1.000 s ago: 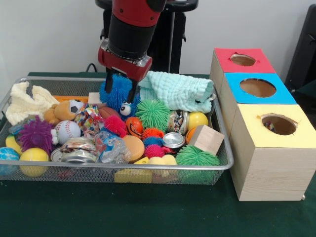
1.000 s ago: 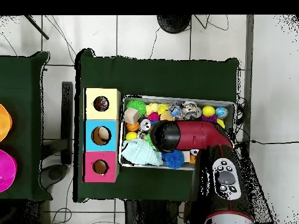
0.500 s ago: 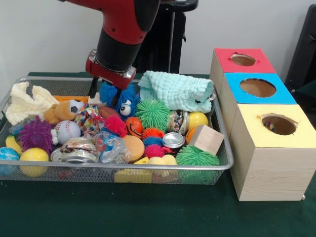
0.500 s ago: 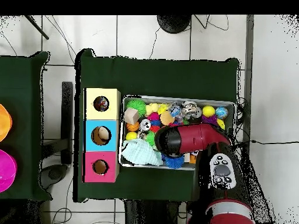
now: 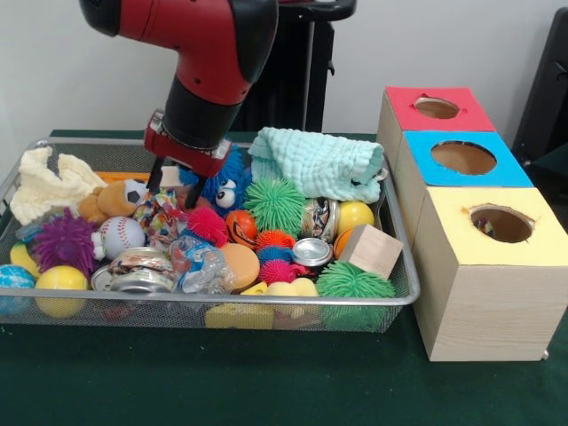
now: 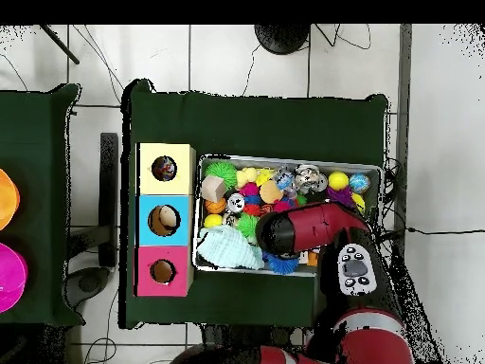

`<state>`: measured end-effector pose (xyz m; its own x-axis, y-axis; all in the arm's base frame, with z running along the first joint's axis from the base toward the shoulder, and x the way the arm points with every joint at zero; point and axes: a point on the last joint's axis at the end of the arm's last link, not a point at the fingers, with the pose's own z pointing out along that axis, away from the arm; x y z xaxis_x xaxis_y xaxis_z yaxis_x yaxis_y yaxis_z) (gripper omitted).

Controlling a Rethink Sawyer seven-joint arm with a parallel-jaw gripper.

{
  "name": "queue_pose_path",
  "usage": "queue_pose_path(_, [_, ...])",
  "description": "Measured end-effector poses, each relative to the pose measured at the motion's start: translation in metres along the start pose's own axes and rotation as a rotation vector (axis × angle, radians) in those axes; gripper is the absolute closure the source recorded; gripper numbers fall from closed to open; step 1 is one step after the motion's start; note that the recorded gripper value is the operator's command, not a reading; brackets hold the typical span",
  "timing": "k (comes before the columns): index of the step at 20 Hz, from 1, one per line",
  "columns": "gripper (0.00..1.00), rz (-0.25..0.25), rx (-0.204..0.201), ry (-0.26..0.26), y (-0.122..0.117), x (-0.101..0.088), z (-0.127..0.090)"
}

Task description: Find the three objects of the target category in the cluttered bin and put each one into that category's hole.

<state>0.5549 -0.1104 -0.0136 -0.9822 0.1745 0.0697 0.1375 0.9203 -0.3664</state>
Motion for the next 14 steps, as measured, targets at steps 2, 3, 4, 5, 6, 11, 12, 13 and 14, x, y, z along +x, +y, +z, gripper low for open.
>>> queue_pose_path(2, [0.00,-0.003,0.000,-0.011,-0.001,-0.002,0.002])
queue_pose_path(3, [0.00,-0.004,-0.001,-0.032,-0.004,-0.007,0.004])
queue_pose_path(4, [0.00,-0.003,-0.001,-0.035,-0.004,-0.007,0.004])
queue_pose_path(5, [0.00,-0.004,-0.001,-0.045,-0.005,-0.010,0.005])
queue_pose_path(6, [0.00,-0.004,-0.001,-0.055,-0.007,-0.012,0.006])
queue_pose_path(11, [0.00,-0.014,0.002,-0.069,-0.010,-0.014,0.019])
queue_pose_path(12, [0.00,-0.017,0.003,-0.064,-0.009,-0.013,0.023])
queue_pose_path(13, [0.00,-0.019,0.004,-0.059,-0.009,-0.011,0.027])
queue_pose_path(14, [0.00,-0.021,0.005,-0.055,-0.009,-0.010,0.030])
